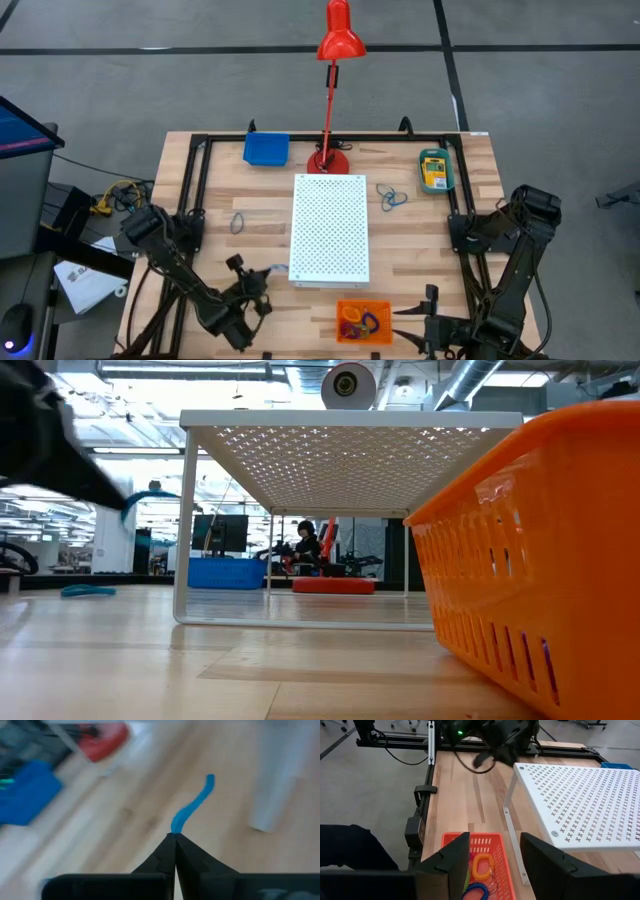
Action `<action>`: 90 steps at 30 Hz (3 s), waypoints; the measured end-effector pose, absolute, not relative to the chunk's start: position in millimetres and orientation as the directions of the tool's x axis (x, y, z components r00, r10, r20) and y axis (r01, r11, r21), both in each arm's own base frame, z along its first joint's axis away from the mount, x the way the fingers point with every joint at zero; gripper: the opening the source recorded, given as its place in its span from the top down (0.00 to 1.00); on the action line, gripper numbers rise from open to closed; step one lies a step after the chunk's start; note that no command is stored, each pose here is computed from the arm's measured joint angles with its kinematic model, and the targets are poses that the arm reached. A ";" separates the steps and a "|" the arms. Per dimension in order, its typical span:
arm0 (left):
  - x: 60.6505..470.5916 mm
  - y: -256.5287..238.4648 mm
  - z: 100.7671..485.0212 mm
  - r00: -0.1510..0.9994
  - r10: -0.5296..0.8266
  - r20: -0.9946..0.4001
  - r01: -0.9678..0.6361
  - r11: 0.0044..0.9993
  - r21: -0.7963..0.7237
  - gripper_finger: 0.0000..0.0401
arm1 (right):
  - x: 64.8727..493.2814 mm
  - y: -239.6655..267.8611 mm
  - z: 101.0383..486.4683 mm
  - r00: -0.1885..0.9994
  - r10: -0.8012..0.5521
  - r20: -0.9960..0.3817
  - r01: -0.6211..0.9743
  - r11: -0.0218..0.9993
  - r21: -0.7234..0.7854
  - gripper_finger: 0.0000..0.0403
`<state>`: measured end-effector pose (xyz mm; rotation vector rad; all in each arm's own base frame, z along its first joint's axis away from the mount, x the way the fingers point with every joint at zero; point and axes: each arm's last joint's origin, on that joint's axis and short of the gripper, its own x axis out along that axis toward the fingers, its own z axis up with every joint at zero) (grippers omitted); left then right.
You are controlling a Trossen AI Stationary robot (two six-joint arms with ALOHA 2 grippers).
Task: Pick & Place Office Desk Supplies
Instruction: Put the blue rubber band into the blue bin
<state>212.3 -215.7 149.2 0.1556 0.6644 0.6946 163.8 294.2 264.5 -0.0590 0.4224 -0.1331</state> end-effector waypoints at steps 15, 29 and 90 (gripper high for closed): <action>209.3 -107.6 254.7 0.434 0.830 -0.350 -0.762 0.546 0.349 1.00 | 167.6 301.1 245.6 0.894 -0.173 -0.413 0.116 0.981 -0.158 0.58; 200.9 45.2 349.7 0.327 0.865 -0.380 -0.857 0.441 0.266 1.00 | 170.4 299.8 246.3 0.898 -0.187 -0.399 0.134 0.978 -0.157 0.58; 211.9 174.3 194.1 0.276 0.681 -0.678 -0.807 0.548 0.222 0.90 | 170.4 299.8 246.7 0.897 -0.187 -0.400 0.137 0.979 -0.151 0.58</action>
